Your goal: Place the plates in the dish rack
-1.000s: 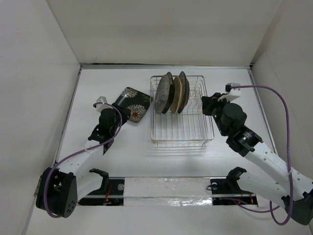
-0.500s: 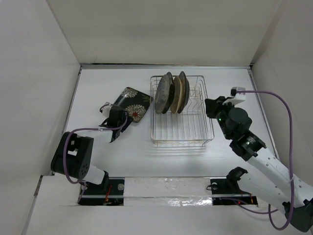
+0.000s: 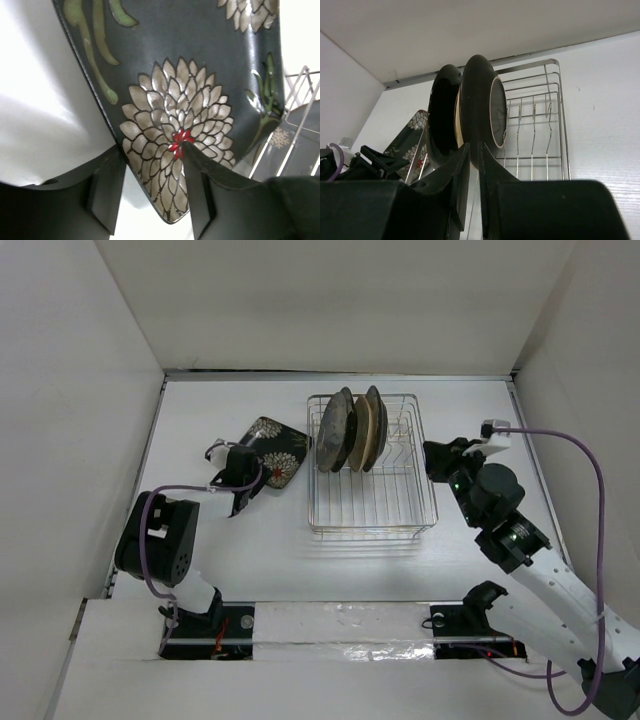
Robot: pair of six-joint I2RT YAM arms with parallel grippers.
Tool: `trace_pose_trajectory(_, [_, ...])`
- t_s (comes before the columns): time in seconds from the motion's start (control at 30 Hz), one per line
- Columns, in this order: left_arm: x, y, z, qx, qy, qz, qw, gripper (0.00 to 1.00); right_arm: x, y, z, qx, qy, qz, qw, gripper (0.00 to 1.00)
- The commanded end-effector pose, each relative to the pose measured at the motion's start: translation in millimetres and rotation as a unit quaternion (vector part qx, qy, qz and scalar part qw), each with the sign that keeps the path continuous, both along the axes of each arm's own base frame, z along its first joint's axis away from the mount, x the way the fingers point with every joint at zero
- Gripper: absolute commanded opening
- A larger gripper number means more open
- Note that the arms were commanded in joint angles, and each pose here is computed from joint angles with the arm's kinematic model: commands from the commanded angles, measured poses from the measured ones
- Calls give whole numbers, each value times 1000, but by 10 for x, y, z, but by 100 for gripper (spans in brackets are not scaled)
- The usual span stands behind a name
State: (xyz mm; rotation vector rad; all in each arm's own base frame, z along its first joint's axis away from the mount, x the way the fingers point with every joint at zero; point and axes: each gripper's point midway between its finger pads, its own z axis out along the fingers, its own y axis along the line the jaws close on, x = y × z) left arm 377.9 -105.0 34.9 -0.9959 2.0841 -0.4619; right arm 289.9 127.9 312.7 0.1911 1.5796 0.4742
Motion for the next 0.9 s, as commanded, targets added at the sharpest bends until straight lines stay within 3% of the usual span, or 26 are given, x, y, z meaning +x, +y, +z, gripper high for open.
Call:
trace_pose_trajectory(0.0, [112,38,34,23,-1,-4,1000,41,-55,-59,193,25,-31,-1,999,17])
trace_pose_trajectory(0.03, [123,36,10,25,2,-5,1000,36,-66,-69,206,26,-33,-2,999,18])
trace_pose_trajectory(0.17, [208,8,64,29,-15,-15,999,0,-95,-123,234,29,-38,-7,999,17])
trace_pose_trajectory(0.33, [186,57,214,23,-58,-2,998,0,-93,-147,221,26,-37,-6,999,17])
trace_pose_trajectory(0.47, [-39,412,292,45,-81,47,995,0,-76,-139,204,24,-34,-3,999,17])
trace_pose_trajectory(0.63, [-308,669,854,0,-208,77,975,0,-77,-53,207,28,-33,18,999,17])
trace_pose_trajectory(0.87, [-581,795,1212,19,-270,81,959,0,-64,55,239,23,-32,39,998,16])
